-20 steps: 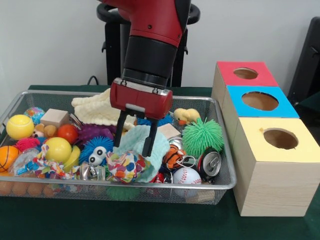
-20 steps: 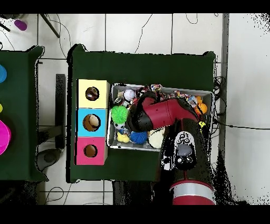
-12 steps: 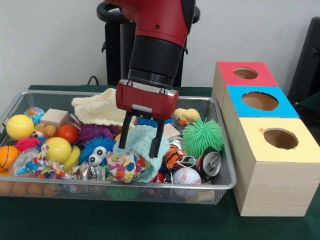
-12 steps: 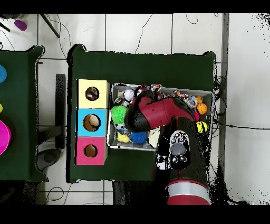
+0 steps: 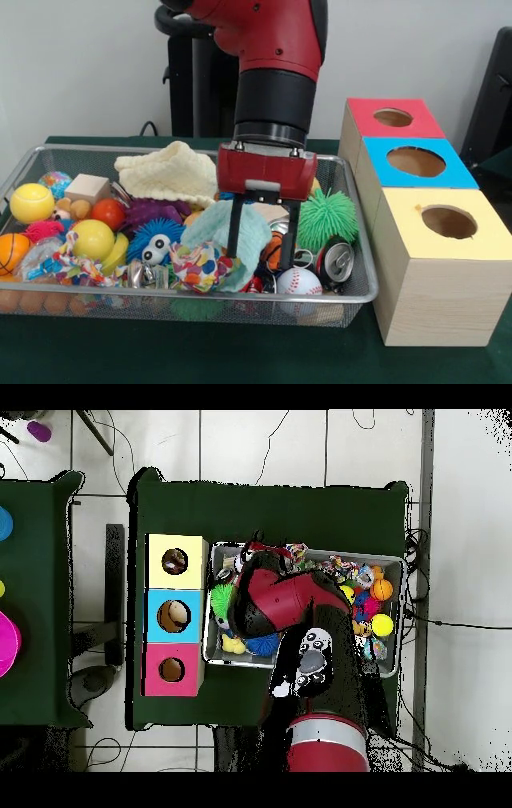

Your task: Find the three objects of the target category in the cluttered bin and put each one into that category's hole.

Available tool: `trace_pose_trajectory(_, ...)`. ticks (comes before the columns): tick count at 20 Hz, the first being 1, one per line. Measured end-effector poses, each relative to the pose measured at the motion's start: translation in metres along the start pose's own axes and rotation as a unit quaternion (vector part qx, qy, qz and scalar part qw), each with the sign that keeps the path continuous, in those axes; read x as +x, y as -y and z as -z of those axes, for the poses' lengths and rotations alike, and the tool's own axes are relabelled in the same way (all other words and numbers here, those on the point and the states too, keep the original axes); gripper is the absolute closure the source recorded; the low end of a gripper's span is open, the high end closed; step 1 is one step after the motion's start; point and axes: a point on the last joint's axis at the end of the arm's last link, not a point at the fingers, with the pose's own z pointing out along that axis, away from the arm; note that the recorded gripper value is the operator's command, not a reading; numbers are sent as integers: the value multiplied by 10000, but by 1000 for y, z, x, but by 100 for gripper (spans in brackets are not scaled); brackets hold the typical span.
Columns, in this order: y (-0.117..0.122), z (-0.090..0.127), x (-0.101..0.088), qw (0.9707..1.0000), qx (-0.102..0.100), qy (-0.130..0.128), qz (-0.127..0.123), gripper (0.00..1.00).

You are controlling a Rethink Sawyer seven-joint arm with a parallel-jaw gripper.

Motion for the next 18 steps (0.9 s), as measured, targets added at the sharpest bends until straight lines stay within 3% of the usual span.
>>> trace_pose_trajectory(4,-1,-5,8,9998,-134,139,65,0)
trace_pose_trajectory(11,11,-8,11,10000,-43,61,-1,0)
trace_pose_trajectory(15,26,-5,-1,9994,189,-172,-253,0)
trace_pose_trajectory(18,41,2,-13,9964,498,-486,-493,0)
